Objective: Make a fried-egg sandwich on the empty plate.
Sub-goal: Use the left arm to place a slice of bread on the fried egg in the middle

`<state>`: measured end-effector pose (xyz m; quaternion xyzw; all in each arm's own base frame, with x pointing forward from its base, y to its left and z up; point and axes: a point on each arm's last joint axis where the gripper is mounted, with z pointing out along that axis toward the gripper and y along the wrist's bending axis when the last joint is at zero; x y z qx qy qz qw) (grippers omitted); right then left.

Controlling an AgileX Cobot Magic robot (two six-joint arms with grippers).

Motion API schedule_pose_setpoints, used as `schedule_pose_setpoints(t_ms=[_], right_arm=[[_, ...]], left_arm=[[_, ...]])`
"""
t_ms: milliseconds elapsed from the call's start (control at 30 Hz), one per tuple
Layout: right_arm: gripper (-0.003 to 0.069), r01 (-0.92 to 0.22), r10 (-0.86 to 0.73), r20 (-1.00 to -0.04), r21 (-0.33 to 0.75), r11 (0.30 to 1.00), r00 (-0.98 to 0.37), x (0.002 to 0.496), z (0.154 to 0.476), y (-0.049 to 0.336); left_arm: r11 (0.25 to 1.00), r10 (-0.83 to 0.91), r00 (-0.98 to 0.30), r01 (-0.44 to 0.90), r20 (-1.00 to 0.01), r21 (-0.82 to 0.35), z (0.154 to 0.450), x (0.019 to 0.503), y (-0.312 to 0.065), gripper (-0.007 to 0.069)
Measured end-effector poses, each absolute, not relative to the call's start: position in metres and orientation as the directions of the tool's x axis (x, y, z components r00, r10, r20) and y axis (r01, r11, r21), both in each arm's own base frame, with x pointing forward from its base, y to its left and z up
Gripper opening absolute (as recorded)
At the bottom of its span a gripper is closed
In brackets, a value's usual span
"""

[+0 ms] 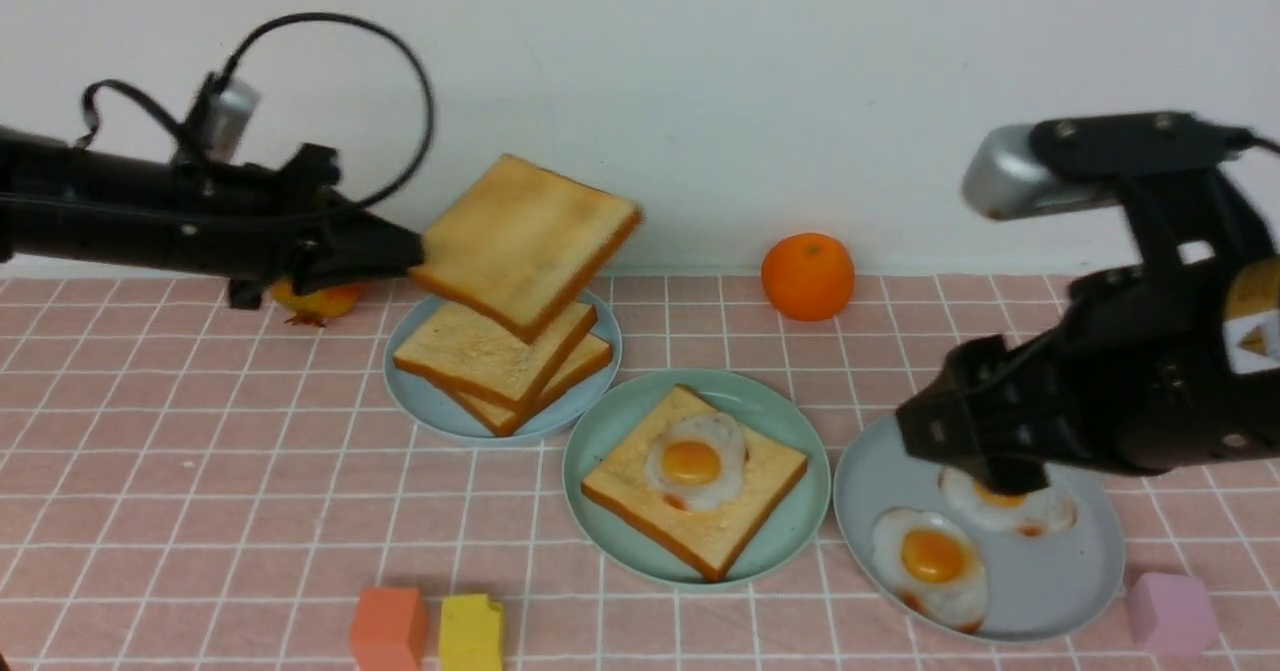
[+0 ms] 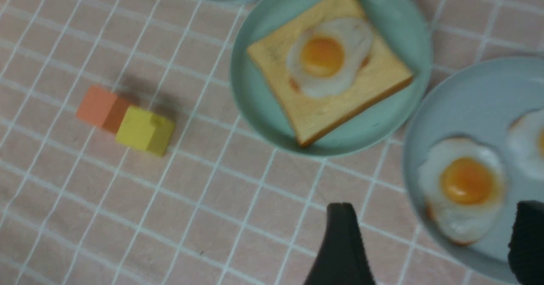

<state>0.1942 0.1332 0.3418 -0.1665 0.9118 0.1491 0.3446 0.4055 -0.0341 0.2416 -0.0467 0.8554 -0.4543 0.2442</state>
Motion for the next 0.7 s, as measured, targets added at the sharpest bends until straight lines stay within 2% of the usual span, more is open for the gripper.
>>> schedule_pose_setpoints(t_ms=[200, 367, 467, 700], right_arm=[[0.0522, -0.36, -0.173, -0.701, 0.127, 0.924, -0.692, 0.191, 0.349, 0.124], [0.0522, -0.357, -0.171, -0.699, 0.127, 0.926, -0.694, 0.191, 0.349, 0.123], [0.0522, -0.355, -0.171, -0.698, 0.127, 0.926, -0.695, 0.191, 0.349, 0.123], [0.0522, -0.352, -0.177, -0.687, 0.122, 0.928, -0.705, 0.19, 0.348, 0.122]], left_arm=[[0.636, -0.124, -0.921, 0.212, -0.37, -0.742, 0.214, 0.387, -0.104, 0.0053], [0.674, -0.085, -0.916, 0.237, -0.392, -0.7, 0.197, 0.388, -0.131, 0.0053], [0.69, -0.095, -0.911, 0.229, -0.401, -0.686, 0.193, 0.39, -0.132, 0.0053], [0.697, -0.166, -0.926, 0.133, -0.339, -0.705, 0.184, 0.393, -0.132, 0.0053]])
